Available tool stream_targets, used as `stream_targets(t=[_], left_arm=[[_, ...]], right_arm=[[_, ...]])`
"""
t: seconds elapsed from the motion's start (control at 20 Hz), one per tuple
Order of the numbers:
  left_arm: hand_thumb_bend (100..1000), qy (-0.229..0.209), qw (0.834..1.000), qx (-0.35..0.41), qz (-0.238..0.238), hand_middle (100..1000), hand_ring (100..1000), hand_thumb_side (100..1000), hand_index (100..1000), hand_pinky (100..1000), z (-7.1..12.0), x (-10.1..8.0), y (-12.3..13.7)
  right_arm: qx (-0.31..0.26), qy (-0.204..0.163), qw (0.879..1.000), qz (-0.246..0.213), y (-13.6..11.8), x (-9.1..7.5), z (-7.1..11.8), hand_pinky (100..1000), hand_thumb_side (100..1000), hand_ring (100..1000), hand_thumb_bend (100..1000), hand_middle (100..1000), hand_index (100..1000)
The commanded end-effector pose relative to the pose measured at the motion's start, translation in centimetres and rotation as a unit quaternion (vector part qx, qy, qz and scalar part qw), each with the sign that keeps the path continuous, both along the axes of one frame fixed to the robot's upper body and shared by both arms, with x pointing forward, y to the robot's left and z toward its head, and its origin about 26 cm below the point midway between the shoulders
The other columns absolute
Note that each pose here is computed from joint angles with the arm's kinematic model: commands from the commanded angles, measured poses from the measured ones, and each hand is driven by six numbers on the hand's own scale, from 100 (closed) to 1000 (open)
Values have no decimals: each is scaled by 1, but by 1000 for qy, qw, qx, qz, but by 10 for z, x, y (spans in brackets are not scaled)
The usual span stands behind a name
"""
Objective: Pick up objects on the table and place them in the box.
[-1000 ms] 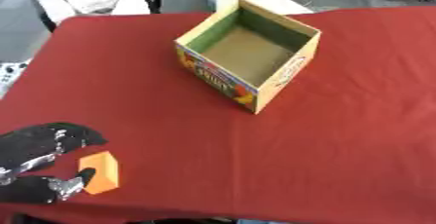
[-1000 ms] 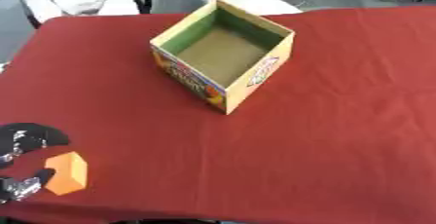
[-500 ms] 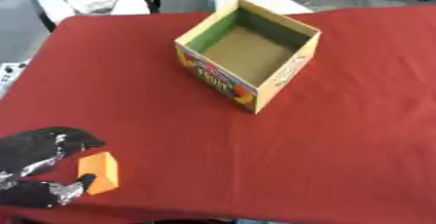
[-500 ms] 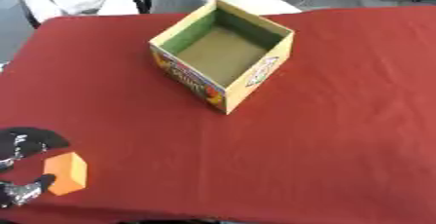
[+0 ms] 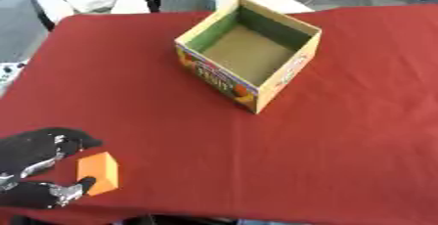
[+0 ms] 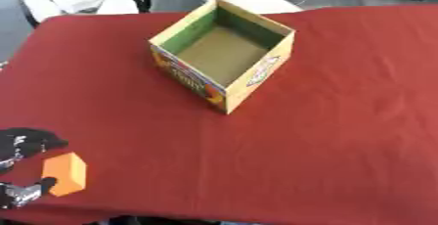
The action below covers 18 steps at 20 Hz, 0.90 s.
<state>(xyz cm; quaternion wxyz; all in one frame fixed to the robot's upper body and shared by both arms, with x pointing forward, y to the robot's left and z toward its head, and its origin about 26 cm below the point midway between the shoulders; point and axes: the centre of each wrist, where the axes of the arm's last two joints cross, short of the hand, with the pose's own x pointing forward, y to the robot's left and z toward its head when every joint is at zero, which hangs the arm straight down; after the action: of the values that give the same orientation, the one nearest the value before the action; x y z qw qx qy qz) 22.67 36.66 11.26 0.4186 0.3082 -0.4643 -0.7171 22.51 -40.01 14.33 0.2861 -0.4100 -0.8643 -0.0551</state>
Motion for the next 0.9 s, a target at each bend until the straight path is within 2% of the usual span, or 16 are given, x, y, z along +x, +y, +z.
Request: stream_targets(t=[0.05,0.9], left_arm=[[232,-6,1000,18,-4,873,963,1000,983,954,3,3,3],[234,6,999,44,3,874,968,1000,969,955,-8,13,6]], right_arm=[[-6,-8,1000,9,2,1,7,623,798,739,100,504,696],[0,-7,1000,13,3,1,6,622,800,740,100,502,695]])
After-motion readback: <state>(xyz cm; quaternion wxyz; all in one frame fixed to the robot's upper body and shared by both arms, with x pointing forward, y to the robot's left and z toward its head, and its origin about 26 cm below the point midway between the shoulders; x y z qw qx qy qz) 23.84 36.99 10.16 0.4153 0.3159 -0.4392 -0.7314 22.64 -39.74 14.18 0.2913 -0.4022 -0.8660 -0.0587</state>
